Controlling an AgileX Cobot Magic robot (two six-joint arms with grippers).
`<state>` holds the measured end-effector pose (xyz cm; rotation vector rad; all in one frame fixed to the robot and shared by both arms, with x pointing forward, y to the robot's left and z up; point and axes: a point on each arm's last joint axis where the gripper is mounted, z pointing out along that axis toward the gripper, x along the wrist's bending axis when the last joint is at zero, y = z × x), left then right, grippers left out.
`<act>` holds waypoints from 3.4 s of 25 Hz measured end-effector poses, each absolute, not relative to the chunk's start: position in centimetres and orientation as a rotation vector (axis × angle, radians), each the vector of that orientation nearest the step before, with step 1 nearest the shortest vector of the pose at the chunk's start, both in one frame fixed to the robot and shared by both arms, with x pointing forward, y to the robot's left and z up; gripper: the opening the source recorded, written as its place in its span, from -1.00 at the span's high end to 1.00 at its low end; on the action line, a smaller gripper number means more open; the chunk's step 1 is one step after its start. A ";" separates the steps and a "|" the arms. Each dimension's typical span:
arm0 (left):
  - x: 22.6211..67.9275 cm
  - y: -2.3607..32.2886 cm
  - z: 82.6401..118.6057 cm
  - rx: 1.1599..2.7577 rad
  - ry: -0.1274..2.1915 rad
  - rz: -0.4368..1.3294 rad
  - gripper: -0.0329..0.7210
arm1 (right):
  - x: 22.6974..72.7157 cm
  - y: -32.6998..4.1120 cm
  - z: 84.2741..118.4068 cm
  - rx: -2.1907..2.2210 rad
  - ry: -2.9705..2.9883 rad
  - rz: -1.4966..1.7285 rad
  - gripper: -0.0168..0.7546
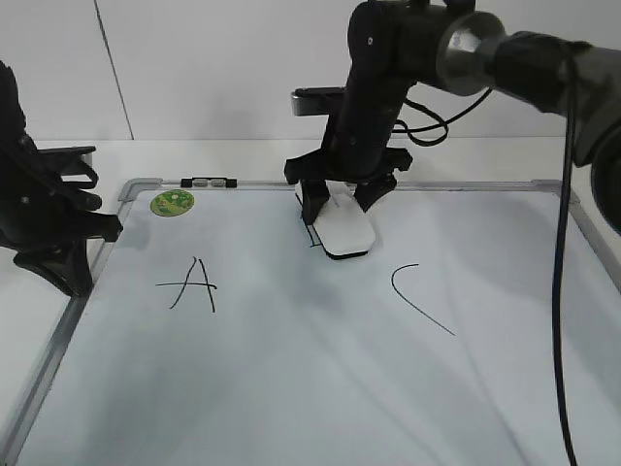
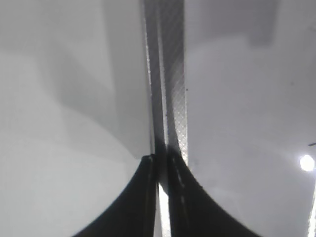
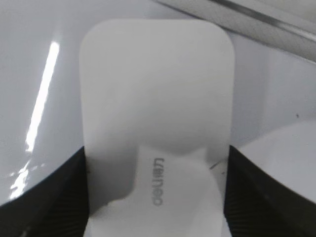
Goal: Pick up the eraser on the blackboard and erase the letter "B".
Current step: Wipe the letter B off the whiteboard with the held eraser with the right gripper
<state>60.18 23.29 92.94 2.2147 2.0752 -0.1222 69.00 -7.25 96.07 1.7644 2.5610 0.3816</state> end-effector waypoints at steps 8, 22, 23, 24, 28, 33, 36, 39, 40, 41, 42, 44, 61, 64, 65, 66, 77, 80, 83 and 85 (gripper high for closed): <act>60.2 23.3 92.9 2.215 2.076 -0.123 0.86 | 69.4 -6.6 94.5 1.754 2.574 0.334 -0.48; 60.2 23.3 92.9 2.224 2.075 -0.118 0.86 | 66.7 -0.8 93.4 1.483 2.619 0.287 -0.47; 60.2 23.3 92.9 2.224 2.075 -0.118 0.86 | 66.6 -0.5 93.4 1.473 2.624 0.292 -0.47; 60.1 23.4 92.9 2.227 2.075 -0.118 0.86 | 66.4 -0.3 93.4 1.462 2.625 0.291 -0.47; 60.1 23.4 92.9 2.229 2.075 -0.118 0.86 | 66.4 -0.3 93.4 1.464 2.623 0.293 -0.47; 60.1 23.4 92.9 2.230 2.075 -0.119 0.86 | 67.0 -1.1 93.4 1.498 2.611 0.298 -0.47; 60.1 23.4 92.9 2.229 2.076 -0.120 0.86 | 67.6 -2.0 93.4 1.529 2.594 0.298 -0.47; 60.1 23.3 92.9 2.224 2.076 -0.122 0.86 | 68.4 -3.2 93.4 1.592 2.576 0.323 -0.47; 60.1 23.3 92.9 2.223 2.076 -0.122 0.86 | 68.9 -4.0 93.5 1.610 2.557 0.331 -0.47; 60.2 23.3 92.9 2.220 2.076 -0.123 0.86 | 69.3 -4.7 93.5 1.631 2.540 0.337 -0.47; 60.2 23.3 92.9 2.220 2.076 -0.123 0.86 | 69.8 -5.6 93.5 1.658 2.522 0.338 -0.47; 60.2 23.3 92.9 2.220 2.076 -0.122 0.86 | 70.6 -7.0 93.5 1.706 2.497 0.340 -0.47; 60.2 23.3 92.8 2.218 2.077 -0.125 0.86 | 68.4 -3.0 93.4 1.515 2.536 0.278 -0.47; 60.1 23.3 92.8 2.221 2.078 -0.129 0.86 | 67.2 -1.1 93.4 1.462 2.571 0.284 -0.47; 60.1 23.3 92.8 2.222 2.079 -0.130 0.86 | 66.9 -0.7 93.4 1.458 2.581 0.290 -0.47; 60.1 23.3 92.8 2.225 2.079 -0.131 0.86 | 66.9 -0.6 93.4 1.459 2.584 0.293 -0.47; 60.0 23.3 92.8 2.234 2.083 -0.141 0.86 | 65.5 -0.4 95.3 1.508 2.634 0.316 -0.47; 60.0 23.3 92.8 2.234 2.083 -0.141 0.86 | 64.7 -0.4 97.5 1.508 2.641 0.353 -0.47; 60.0 23.3 92.8 2.234 2.083 -0.141 0.86 | 63.7 -1.0 99.9 1.496 2.629 0.386 -0.47; 60.0 23.3 92.8 2.234 2.083 -0.141 0.86 | 63.1 -1.7 100.5 1.484 2.622 0.355 -0.47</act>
